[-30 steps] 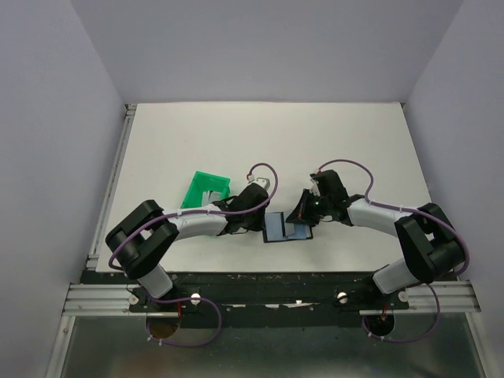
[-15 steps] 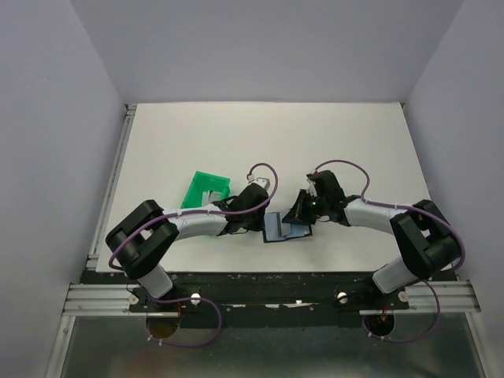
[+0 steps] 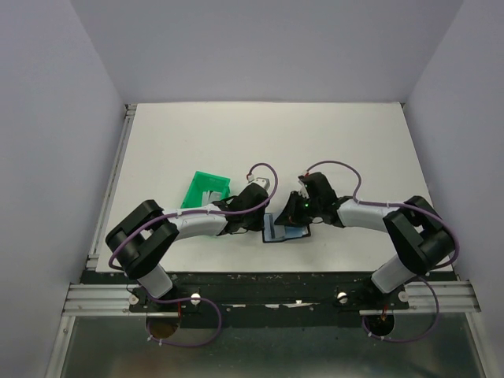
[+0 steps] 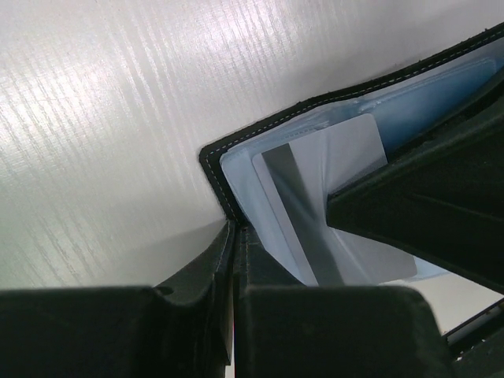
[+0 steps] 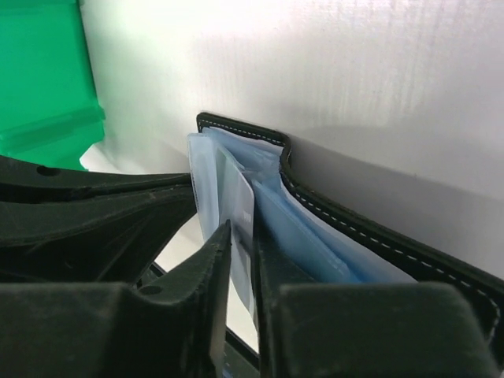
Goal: Put the credit cards into the card holder
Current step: Insert the credit card into the card holder.
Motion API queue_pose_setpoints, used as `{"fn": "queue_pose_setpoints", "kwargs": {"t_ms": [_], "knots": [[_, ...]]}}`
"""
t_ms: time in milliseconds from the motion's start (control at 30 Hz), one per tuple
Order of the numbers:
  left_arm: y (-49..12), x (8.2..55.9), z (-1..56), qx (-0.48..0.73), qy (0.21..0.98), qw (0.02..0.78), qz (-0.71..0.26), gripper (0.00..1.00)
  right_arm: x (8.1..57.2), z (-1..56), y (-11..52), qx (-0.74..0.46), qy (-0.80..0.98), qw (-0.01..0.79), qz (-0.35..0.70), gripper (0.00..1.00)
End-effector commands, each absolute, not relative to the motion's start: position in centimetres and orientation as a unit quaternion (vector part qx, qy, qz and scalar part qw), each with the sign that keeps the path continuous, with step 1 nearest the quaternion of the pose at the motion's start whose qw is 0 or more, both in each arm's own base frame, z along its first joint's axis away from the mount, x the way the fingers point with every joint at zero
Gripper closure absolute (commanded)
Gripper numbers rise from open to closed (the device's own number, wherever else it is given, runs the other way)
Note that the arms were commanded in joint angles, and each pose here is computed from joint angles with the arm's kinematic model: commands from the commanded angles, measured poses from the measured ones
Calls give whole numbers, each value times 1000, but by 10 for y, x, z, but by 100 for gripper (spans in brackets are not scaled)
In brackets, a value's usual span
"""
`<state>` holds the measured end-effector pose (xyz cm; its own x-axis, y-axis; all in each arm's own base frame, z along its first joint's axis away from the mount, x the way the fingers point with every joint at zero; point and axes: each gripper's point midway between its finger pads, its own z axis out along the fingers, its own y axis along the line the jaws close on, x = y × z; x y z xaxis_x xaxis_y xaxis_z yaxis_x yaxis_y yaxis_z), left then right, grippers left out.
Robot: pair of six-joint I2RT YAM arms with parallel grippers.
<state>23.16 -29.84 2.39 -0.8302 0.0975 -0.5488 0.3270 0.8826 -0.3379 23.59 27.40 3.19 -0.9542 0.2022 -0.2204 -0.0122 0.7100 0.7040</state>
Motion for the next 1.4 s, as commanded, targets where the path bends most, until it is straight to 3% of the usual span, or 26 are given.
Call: {"fn": "queue_pose_setpoints", "kwargs": {"t_ms": [0,267,700,1367], "knots": [[-306,226,20,125,931,256,-227,89,223,31,265,28,935,132,329,71],[-306,227,21,126,931,257,-227,88,221,39,249,14,949,140,283,59],[-309,229,23,126,930,258,-229,88,218,33,224,2,970,134,201,57],[-307,228,22,128,930,258,-227,89,210,53,202,11,977,145,159,51]]}}
